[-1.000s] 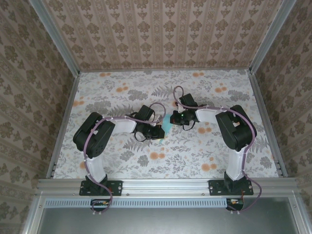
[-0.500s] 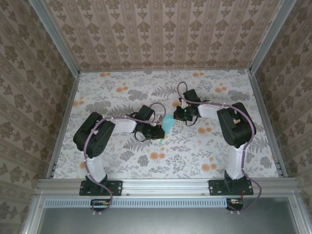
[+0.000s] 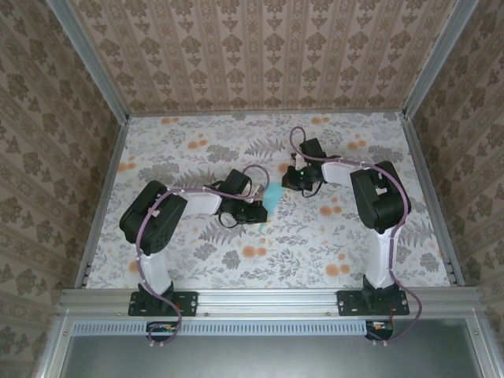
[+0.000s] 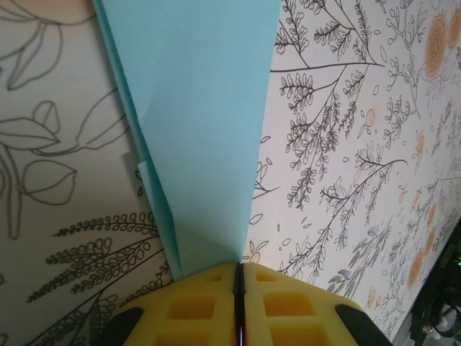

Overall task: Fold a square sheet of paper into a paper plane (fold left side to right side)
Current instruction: Fold the wing for the fifth time at the center of the table.

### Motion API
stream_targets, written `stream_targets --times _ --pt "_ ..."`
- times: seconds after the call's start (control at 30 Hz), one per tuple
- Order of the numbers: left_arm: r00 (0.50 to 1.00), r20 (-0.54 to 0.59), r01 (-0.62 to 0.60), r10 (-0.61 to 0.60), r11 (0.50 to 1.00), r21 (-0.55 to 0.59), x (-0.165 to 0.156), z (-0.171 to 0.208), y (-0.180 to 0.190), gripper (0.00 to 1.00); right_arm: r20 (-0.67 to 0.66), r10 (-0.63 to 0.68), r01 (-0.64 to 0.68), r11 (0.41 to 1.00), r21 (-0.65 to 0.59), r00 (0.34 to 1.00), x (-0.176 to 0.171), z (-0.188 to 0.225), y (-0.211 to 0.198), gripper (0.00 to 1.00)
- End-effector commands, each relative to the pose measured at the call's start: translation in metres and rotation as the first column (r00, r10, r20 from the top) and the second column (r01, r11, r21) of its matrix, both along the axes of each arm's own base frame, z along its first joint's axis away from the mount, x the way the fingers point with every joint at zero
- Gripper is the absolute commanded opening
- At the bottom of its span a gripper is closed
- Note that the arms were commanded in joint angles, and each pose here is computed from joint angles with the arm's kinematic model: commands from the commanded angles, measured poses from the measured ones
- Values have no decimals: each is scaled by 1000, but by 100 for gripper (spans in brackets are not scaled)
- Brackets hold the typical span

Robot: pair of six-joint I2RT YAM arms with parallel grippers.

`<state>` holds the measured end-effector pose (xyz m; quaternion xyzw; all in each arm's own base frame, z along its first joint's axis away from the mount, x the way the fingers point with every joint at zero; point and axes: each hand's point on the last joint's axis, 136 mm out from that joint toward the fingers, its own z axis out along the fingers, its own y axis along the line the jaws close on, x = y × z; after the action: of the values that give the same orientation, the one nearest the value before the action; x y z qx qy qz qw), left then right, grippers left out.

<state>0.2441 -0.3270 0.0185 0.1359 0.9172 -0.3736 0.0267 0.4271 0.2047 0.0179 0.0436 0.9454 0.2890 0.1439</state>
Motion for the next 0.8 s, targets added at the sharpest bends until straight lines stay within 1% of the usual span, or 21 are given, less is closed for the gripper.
stream_targets --times 0.0,0.2,0.37,0.43,0.53,0.7,0.77 --pt "992 -126 35 -15 987 156 -35 -39 26 10 39 -100 104 990 -99 994 28 -15 -41 0" --pt "993 -119 35 -17 988 152 -34 -37 24 10 57 -108 112 991 -73 993 38 -2 -43 0" --pt "994 -111 34 -17 988 149 -33 -35 22 11 123 -101 108 993 -50 987 34 36 -41 0" --pt "994 -108 32 -17 989 147 -31 -34 21 11 146 -91 98 994 -40 985 24 51 -37 0" --pt "995 -104 28 -13 989 146 -30 -33 20 10 155 -70 71 997 -5 985 2 63 -23 0" --pt "995 -98 27 -13 989 142 -28 -31 19 11 116 -45 38 997 62 992 -35 57 9 0" --pt "995 -99 27 -13 989 143 -29 -31 19 11 94 -42 35 996 83 995 -45 51 20 0"
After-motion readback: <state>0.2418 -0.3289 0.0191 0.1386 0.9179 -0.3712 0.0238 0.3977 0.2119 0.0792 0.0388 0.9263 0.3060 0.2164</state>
